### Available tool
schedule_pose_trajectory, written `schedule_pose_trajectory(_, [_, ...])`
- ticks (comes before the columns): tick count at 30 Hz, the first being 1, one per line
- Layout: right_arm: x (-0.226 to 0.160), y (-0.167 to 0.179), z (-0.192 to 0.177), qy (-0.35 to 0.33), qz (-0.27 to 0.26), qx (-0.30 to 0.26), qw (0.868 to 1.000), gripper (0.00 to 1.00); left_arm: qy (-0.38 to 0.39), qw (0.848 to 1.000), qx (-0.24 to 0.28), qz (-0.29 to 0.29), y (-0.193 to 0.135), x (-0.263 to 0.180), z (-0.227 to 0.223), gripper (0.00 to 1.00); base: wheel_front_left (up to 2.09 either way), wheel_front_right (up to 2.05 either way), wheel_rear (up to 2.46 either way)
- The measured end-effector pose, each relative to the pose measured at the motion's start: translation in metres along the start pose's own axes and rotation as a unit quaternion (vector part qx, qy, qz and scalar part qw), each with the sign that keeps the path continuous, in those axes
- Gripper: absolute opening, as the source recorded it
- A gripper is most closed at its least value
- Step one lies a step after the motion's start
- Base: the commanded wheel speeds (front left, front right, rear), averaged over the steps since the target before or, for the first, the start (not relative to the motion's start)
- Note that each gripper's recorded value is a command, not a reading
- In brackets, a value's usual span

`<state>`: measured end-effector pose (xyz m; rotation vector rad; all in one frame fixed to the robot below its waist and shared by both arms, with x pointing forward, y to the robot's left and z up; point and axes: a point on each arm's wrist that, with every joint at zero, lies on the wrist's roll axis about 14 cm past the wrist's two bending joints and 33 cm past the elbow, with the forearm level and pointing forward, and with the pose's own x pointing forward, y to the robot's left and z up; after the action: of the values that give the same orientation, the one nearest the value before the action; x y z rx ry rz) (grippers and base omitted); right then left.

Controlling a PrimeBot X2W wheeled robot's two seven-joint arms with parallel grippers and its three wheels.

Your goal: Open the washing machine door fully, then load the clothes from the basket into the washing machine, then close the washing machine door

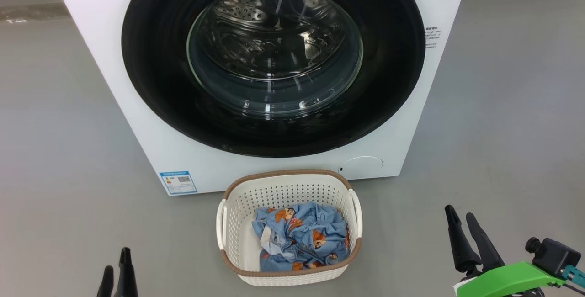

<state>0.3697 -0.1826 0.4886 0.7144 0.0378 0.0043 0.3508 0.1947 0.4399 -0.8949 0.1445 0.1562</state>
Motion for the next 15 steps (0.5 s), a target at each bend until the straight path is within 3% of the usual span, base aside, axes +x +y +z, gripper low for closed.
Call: schedule_pose_trajectory(15, [-0.0007, 0.0079, -0.0026, 0.003, 0.026, -0.110, 0.994, 1.00, -0.005, 0.991, 0.130, -0.016, -0.0043, 0.0007, 0.0016, 1.00, 0.00, 0.00, 0.00])
